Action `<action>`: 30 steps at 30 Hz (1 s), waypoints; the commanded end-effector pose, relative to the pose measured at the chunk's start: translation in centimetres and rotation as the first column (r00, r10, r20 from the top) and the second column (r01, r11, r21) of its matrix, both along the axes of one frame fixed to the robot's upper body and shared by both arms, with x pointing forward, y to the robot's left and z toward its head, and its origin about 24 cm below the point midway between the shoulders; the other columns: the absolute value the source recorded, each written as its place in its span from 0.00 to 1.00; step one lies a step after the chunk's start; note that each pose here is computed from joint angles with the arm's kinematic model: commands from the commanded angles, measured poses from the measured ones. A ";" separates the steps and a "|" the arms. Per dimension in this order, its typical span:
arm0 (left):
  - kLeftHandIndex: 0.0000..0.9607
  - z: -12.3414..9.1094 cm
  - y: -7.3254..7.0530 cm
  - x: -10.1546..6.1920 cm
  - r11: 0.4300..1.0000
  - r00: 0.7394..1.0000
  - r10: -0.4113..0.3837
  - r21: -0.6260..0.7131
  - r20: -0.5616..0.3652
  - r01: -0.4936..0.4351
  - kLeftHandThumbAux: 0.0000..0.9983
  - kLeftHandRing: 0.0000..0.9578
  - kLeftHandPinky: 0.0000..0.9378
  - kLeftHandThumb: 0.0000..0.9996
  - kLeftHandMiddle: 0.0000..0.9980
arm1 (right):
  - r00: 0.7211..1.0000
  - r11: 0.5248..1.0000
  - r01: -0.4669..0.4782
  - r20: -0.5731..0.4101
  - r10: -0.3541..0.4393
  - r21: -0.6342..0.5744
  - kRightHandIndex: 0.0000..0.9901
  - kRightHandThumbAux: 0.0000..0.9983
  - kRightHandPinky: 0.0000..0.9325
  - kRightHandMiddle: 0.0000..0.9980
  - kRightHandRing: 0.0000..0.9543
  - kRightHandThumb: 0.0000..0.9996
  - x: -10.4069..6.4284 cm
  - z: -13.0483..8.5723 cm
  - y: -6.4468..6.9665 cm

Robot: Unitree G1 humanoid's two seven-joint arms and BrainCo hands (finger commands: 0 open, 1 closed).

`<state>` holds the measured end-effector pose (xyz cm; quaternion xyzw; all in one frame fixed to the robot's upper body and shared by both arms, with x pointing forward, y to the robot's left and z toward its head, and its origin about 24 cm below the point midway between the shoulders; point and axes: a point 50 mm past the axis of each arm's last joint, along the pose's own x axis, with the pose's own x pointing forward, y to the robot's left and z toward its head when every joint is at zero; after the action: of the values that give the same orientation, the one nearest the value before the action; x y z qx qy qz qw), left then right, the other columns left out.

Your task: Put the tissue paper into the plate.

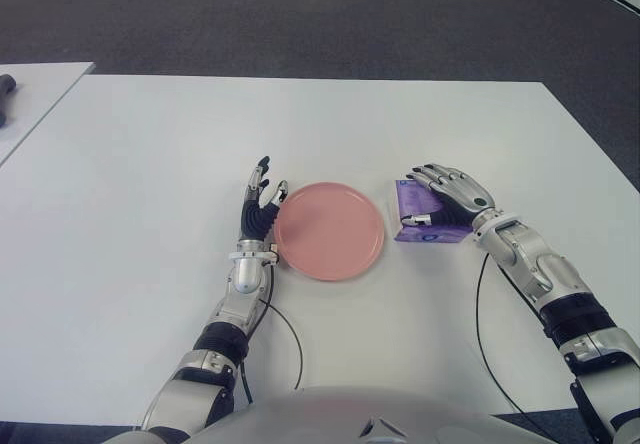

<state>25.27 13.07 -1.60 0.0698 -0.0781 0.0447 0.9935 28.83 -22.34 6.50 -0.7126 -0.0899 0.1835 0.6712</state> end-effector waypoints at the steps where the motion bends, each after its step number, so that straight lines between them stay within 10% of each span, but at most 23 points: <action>1: 0.00 -3.5 0.8 -3.1 1.000 0.986 0.017 0.016 -0.165 -0.015 0.47 0.00 0.00 0.02 0.00 | 1.000 1.000 0.005 -0.024 -0.005 -0.004 0.00 0.20 0.00 0.00 0.00 0.32 -0.5 -0.1 -0.3; 30: 0.00 -3.6 0.6 -3.1 0.999 0.987 0.023 0.035 -0.156 -0.018 0.47 0.00 0.00 0.02 0.00 | 0.998 0.997 0.059 0.016 -0.060 0.055 0.00 0.21 0.00 0.00 0.00 0.27 -2.5 4.0 -0.3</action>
<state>25.37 13.01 -1.61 0.0699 -0.0810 0.0469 0.9932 26.64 -22.60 10.77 -0.7027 -0.0916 0.1511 0.6892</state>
